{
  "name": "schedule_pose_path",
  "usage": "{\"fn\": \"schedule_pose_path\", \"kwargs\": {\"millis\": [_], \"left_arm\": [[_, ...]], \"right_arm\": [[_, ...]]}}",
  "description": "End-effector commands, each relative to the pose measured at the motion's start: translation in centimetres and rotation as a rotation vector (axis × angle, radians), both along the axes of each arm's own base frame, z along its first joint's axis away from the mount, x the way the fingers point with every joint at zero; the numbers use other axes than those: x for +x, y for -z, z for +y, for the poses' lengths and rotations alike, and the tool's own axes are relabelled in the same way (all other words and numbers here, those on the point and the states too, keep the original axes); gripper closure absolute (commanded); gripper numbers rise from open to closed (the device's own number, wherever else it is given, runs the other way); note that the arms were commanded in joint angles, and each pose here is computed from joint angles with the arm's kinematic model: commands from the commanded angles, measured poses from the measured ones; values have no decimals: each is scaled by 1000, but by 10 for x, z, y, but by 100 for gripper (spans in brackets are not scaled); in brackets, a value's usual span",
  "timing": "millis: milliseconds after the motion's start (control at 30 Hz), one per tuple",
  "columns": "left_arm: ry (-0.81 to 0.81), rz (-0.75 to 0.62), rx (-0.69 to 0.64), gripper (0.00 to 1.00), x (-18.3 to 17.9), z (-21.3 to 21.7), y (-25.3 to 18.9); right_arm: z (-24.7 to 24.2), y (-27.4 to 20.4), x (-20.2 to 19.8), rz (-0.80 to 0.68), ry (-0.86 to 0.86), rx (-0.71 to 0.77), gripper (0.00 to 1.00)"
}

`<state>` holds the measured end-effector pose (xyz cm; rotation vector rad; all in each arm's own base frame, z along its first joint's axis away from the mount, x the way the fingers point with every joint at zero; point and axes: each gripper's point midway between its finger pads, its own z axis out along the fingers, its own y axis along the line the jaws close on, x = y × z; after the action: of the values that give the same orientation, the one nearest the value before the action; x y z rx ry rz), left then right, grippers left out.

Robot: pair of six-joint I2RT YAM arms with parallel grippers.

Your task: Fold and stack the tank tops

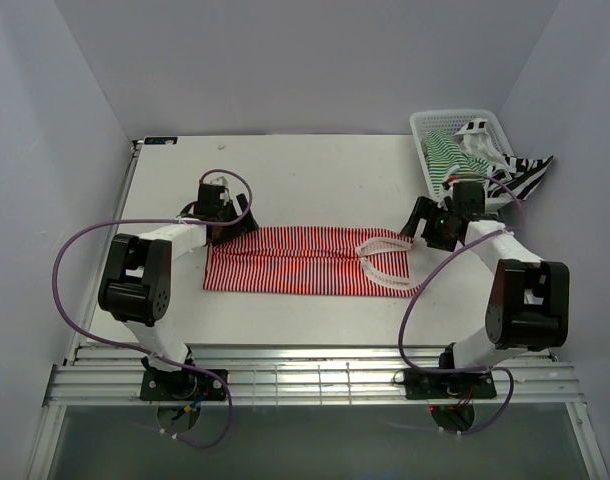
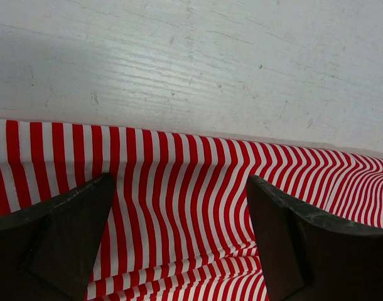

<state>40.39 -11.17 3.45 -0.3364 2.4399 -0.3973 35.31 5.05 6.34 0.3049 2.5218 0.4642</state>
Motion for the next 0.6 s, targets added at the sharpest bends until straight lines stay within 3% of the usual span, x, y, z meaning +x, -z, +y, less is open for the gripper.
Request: {"fn": "schedule_pose_path", "kwargs": {"millis": [0,33,167,567], "left_arm": [[-5,126,46,2,-24,13,26],[-6,124,44,2,-24,12,26],[0,124,33,2,-23,10,25],[-89,176,51,2,-33,20,29]], "right_arm": [[29,-37,7,-122,-151,73,5],[42,-36,6,-124,-195,75,10],[70,-35,15,-127,-274,72,10],[59,35,31,52,-213,-1,10]]}}
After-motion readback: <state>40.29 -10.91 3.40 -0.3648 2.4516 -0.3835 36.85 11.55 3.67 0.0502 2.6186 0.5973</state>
